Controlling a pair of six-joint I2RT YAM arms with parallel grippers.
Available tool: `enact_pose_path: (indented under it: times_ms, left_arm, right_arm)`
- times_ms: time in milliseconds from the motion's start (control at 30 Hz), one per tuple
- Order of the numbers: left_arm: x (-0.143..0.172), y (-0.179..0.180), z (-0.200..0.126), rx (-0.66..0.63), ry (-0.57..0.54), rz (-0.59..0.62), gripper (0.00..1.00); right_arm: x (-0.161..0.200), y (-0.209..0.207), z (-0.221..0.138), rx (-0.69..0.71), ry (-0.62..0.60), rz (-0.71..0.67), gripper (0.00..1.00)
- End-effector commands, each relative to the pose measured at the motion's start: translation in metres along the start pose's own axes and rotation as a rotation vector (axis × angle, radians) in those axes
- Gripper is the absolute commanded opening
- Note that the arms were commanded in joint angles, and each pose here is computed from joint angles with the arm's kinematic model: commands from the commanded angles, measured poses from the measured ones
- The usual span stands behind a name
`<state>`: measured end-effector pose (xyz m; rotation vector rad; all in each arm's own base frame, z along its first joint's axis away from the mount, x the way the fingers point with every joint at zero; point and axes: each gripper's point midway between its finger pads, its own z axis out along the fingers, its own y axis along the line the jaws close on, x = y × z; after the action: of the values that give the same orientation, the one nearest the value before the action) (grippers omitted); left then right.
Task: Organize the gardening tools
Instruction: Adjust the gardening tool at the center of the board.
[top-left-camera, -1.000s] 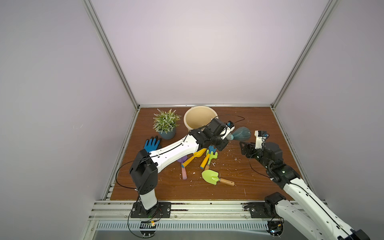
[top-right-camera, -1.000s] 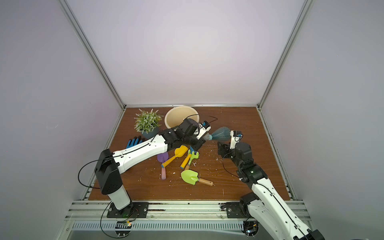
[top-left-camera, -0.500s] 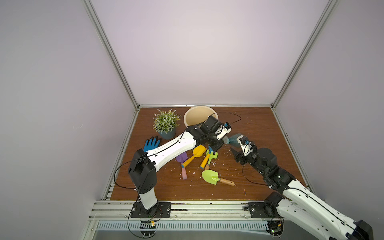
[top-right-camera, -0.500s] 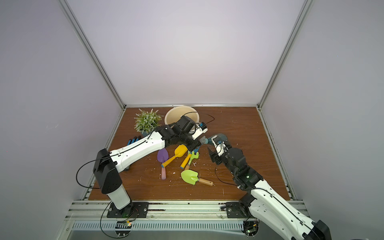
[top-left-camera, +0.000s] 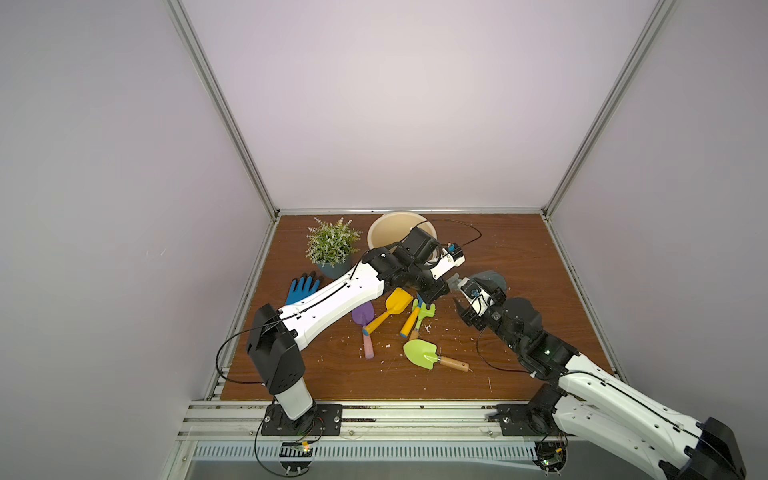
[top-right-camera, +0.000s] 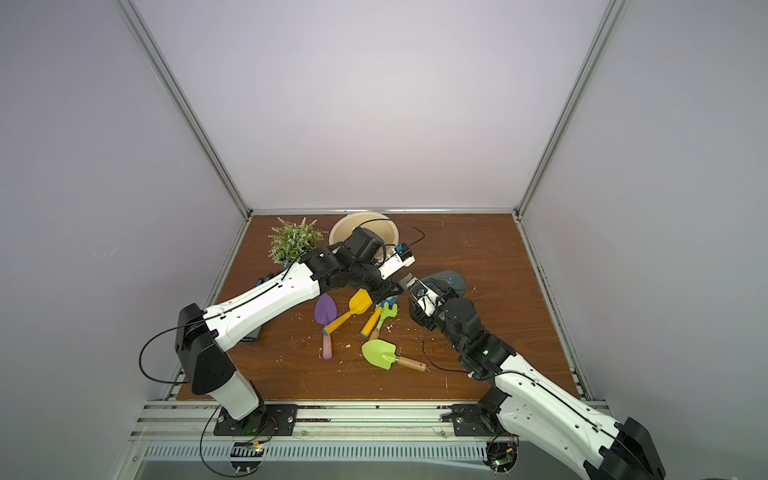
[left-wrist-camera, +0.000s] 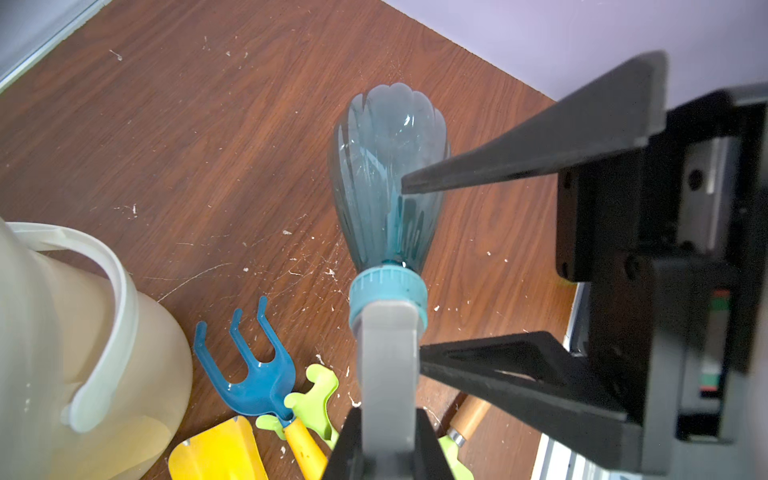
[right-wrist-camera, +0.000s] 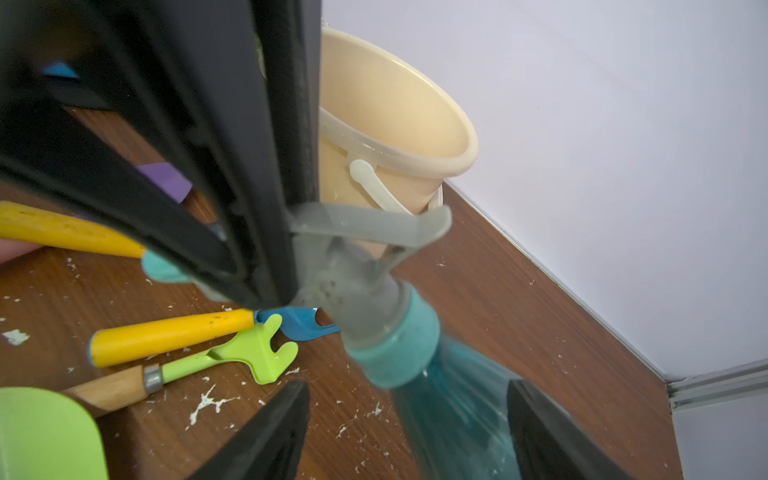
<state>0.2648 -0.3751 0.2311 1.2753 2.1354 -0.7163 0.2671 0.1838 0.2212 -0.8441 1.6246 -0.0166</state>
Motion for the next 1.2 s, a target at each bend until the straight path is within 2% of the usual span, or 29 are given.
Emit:
enact_pose_path:
  times_ms: [0, 167, 333, 467, 600, 667, 867, 1000, 1033, 1100, 1167]
  left_arm:
    - [-0.011, -0.008, -0.017, 0.038, -0.041, 0.023, 0.0]
    - [-0.013, -0.009, -0.018, 0.044, -0.047, 0.024, 0.0]
    - [-0.015, -0.009, -0.019, 0.041, -0.051, 0.028, 0.0]
    - [-0.013, -0.01, -0.015, 0.052, -0.042, 0.022, 0.0]
    - [-0.016, -0.011, -0.015, 0.064, -0.048, 0.021, 0.0]
    - [-0.018, -0.011, -0.015, 0.065, -0.05, 0.024, 0.0]
    - [-0.019, -0.01, -0.015, 0.062, -0.052, 0.02, 0.0]
    - [-0.019, -0.006, -0.014, 0.041, -0.05, 0.017, 0.0]
    - [-0.019, -0.004, -0.015, 0.03, -0.051, 0.015, 0.07]
    - [-0.022, 0.002, -0.016, 0.006, -0.055, 0.004, 0.29]
    - [-0.025, 0.009, -0.019, -0.018, -0.065, -0.012, 0.39]
  right_arm:
    - [-0.022, -0.013, -0.002, 0.068, -0.077, -0.055, 0.81]
    - [-0.019, -0.006, 0.003, 0.038, -0.058, -0.095, 0.71]
    - [-0.023, -0.005, 0.001, 0.026, -0.07, -0.093, 0.51]
    - [-0.029, -0.002, -0.001, 0.011, -0.093, -0.087, 0.46]
    - [-0.021, 0.005, 0.005, -0.014, -0.051, -0.097, 0.47]
    - [-0.022, 0.006, 0.006, -0.019, -0.06, -0.083, 0.4]
    - [-0.028, 0.01, 0.007, -0.043, -0.087, -0.054, 0.27]
    - [-0.027, 0.008, 0.009, -0.026, -0.077, -0.038, 0.22]
    - [-0.027, 0.007, 0.01, -0.024, -0.075, -0.028, 0.22]
    - [-0.027, 0.006, 0.01, -0.016, -0.076, 0.002, 0.21]
    - [-0.027, 0.004, 0.009, -0.003, -0.081, 0.032, 0.21]
